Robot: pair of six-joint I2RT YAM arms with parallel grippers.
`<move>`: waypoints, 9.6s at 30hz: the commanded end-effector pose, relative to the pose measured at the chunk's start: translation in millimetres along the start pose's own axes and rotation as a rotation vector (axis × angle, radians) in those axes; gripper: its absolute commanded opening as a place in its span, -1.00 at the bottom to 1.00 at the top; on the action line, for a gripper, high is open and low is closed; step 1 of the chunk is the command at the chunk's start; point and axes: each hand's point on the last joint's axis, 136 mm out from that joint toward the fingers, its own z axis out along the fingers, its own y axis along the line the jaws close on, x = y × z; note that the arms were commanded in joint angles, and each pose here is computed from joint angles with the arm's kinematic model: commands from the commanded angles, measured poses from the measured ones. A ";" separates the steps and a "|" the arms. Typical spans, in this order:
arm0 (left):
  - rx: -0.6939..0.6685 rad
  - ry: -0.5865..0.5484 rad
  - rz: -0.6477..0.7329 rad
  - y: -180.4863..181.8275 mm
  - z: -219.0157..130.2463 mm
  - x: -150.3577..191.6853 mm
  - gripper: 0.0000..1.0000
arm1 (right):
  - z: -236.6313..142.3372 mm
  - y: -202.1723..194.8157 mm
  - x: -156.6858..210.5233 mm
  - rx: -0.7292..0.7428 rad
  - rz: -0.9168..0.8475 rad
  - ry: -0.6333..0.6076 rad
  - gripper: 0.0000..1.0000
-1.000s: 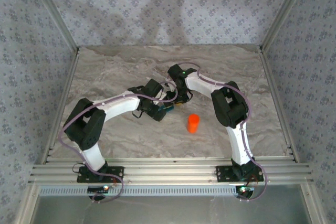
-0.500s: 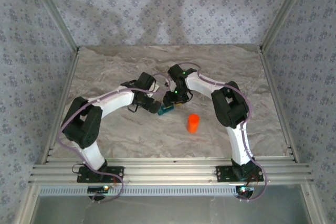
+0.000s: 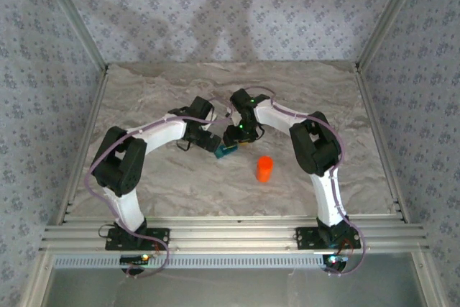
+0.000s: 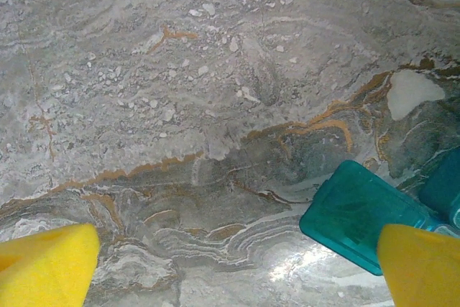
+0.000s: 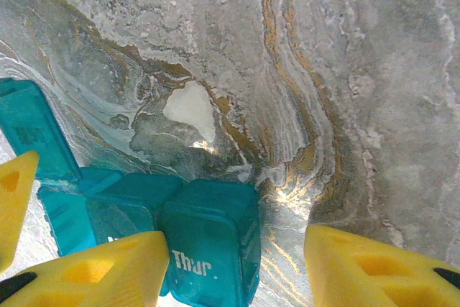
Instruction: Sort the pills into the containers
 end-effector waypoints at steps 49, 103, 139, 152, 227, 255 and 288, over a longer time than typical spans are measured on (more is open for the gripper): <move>0.488 -0.187 -0.398 -60.6 -66.3 2.2 0.99 | -195.9 -70.9 16.0 0.409 0.175 -0.387 1.00; 0.545 -0.106 -0.307 -118.1 -19.4 -36.5 0.99 | -182.9 -70.1 123.5 0.156 0.370 -0.430 0.83; 0.347 -0.240 -0.461 -1.4 -83.2 18.2 0.99 | -130.2 -20.4 128.0 0.246 0.102 -0.130 0.74; 0.346 -0.249 -0.488 5.9 -84.3 28.5 0.99 | -114.3 -17.4 133.9 0.246 0.072 -0.075 0.65; 0.287 -0.516 -0.296 23.6 -124.4 -41.4 0.99 | -182.5 -12.0 40.6 0.040 0.097 -0.194 -0.28; 0.407 -0.724 0.365 -72.6 -129.2 -76.2 0.98 | -221.3 27.6 -29.0 -0.335 -0.022 -0.147 -0.30; 0.499 -0.838 0.373 -86.8 -154.1 -120.2 0.76 | -217.9 73.5 -20.0 -0.514 -0.080 -0.095 -0.36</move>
